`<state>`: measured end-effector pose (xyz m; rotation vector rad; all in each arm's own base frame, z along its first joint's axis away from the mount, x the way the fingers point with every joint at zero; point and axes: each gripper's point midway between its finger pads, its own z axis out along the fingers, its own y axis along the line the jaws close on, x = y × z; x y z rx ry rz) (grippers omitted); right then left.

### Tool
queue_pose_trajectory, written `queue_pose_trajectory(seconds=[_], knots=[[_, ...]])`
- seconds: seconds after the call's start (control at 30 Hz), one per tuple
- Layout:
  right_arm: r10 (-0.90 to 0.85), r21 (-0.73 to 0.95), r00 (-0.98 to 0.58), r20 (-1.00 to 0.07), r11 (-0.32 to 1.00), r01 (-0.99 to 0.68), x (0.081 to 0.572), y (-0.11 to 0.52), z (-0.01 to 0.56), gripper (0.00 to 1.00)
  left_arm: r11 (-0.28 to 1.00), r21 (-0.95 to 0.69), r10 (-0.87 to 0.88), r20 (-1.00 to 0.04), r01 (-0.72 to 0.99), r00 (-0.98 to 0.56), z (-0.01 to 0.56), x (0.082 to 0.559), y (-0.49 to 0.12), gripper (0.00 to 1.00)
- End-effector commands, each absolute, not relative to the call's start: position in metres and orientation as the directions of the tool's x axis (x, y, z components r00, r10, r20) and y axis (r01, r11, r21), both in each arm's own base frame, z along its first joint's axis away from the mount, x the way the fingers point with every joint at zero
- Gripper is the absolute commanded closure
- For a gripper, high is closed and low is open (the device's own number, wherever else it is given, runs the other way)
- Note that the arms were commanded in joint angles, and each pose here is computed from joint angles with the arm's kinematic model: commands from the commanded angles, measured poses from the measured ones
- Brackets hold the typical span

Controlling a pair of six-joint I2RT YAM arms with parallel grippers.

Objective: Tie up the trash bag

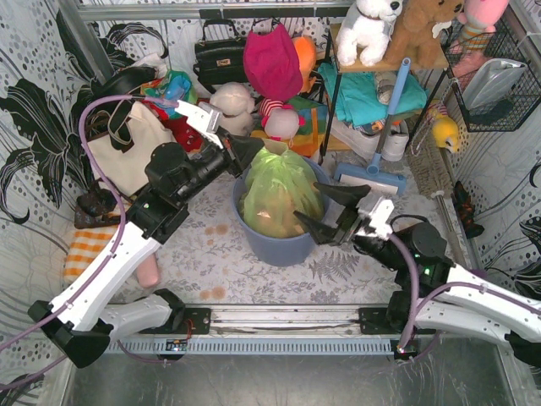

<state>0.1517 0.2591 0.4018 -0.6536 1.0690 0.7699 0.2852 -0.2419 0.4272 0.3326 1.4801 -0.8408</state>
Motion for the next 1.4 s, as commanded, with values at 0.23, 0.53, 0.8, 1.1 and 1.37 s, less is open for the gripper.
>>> queue_pose_trajectory(seconds=[0.23, 0.53, 0.8, 1.1, 1.37], knots=[[0.118, -0.628, 0.796, -0.594, 0.551, -0.550, 0.142, 0.294, 0.452, 0.29, 0.441, -0.154, -0.352, -0.936, 0.884, 0.012, 0.509, 0.240, -0.268, 1.00], [0.051, -0.711, 0.880, -0.472, 0.568, -0.414, 0.151, 0.310, 0.458, 0.40, 0.431, -0.169, -0.345, -0.939, 0.886, -0.012, 0.502, 0.242, -0.272, 1.00], [-0.027, -0.784, 0.928, -0.370, 0.545, -0.297, 0.159, 0.328, 0.465, 0.42, 0.418, -0.173, -0.344, -0.939, 0.892, -0.021, 0.502, 0.241, -0.275, 1.00], [-0.158, -0.835, 0.932, -0.326, 0.510, -0.206, 0.179, 0.338, 0.457, 0.56, 0.411, -0.173, -0.344, -0.939, 0.895, -0.024, 0.501, 0.240, -0.275, 1.00], [-0.159, -0.804, 0.904, -0.397, 0.535, -0.259, 0.186, 0.335, 0.462, 1.00, 0.435, -0.168, -0.348, -0.938, 0.885, -0.008, 0.500, 0.245, -0.273, 1.00]])
